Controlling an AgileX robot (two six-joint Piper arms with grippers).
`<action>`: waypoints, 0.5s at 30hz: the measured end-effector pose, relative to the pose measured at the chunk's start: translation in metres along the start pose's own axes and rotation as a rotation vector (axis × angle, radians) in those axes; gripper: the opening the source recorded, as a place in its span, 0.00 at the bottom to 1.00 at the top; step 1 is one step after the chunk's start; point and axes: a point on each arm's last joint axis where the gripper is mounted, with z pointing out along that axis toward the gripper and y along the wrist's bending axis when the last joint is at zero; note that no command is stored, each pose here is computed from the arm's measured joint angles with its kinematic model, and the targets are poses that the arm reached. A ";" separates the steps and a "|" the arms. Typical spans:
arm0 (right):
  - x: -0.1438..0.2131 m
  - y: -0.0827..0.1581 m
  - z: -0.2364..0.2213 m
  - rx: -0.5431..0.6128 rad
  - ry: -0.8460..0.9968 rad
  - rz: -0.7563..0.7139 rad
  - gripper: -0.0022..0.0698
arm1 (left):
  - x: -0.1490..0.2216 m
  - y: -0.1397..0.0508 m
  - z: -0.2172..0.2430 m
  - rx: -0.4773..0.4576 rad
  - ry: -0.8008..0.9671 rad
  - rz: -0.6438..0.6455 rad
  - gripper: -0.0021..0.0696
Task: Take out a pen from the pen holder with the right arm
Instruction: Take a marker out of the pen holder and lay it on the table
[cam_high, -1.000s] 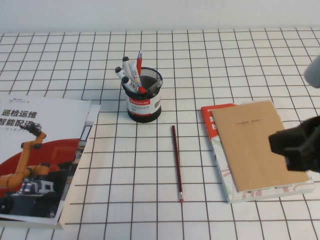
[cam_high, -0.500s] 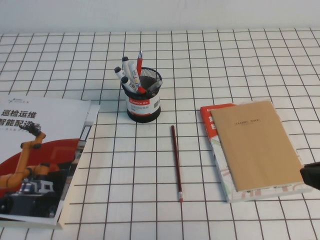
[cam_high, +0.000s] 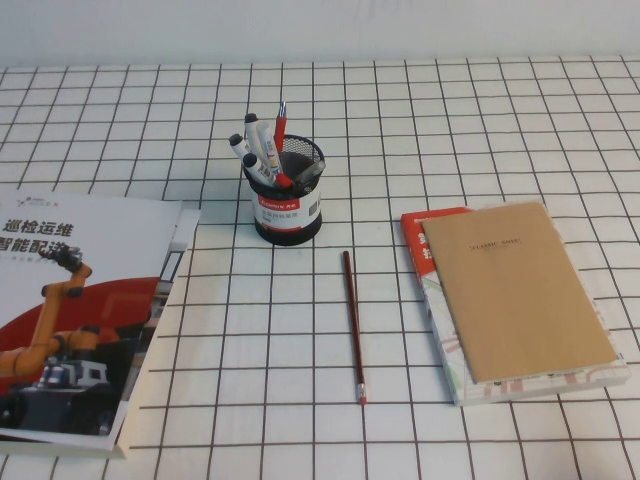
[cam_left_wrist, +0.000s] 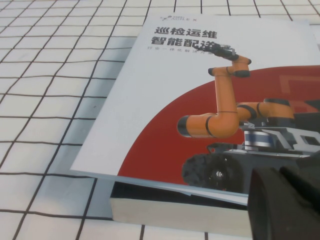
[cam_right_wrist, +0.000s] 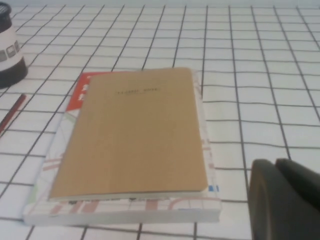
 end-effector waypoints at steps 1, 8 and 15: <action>0.004 -0.001 -0.002 0.010 -0.016 0.003 0.01 | 0.000 0.000 0.000 0.000 0.000 0.000 0.03; 0.005 -0.002 -0.014 0.019 -0.101 0.008 0.01 | 0.000 0.000 0.000 0.000 0.000 0.000 0.03; 0.015 -0.004 -0.022 0.067 -0.065 0.018 0.01 | 0.000 0.000 0.000 0.000 0.000 0.000 0.03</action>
